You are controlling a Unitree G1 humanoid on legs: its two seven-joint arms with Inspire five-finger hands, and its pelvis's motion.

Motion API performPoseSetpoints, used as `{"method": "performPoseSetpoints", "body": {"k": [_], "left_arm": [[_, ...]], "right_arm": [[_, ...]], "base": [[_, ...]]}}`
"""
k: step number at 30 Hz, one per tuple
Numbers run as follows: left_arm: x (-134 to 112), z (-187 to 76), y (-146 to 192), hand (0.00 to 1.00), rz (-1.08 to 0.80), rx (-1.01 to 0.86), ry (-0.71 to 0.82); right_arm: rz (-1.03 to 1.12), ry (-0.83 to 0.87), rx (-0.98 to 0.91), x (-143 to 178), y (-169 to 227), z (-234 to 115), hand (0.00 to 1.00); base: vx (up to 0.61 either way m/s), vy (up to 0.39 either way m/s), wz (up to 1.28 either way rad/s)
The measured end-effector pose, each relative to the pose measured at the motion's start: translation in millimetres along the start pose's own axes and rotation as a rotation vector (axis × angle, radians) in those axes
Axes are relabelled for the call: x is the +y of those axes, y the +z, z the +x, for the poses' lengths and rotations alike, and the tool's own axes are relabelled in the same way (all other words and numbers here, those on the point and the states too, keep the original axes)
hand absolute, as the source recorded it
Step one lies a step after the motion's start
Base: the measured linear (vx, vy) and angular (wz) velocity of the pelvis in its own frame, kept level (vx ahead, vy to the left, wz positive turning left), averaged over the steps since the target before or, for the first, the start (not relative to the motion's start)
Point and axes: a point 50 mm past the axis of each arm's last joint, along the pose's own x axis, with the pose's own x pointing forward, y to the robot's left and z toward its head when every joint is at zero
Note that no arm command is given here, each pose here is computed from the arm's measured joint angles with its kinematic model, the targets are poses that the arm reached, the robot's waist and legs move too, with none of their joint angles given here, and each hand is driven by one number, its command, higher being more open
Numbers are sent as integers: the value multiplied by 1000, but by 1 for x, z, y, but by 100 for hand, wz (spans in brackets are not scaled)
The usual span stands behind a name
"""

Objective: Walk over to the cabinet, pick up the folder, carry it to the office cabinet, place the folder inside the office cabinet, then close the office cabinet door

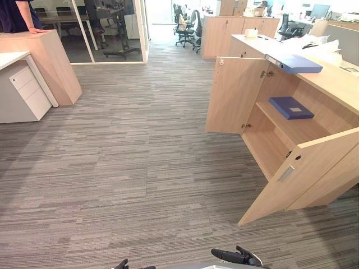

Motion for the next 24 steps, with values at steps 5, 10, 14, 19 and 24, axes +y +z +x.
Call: {"method": "performPoseSetpoints", "body": {"k": [5, 10, 14, 19, 24], "left_arm": [[0, 0, 1, 100, 3, -8, -1], [-1, 1, 4, 100, 33, -15, -11], [-1, 2, 6, 100, 50, -19, -13], [-1, 2, 7, 100, 51, -21, -12], [-1, 2, 8, 100, 51, -23, -12]], "right_arm": [[-19, 4, -2, 1, 2, 1, 100], [-26, 6, -4, 1, 4, 1, 100], [-57, 15, -6, 3, 5, 1, 100], [-59, 17, -8, 3, 6, 1, 100], [-59, 17, -10, 4, 6, 1, 100]], "base": [[0, 0, 0], [0, 0, 0], [0, 0, 0], [0, 0, 0], [0, 0, 0]]}}
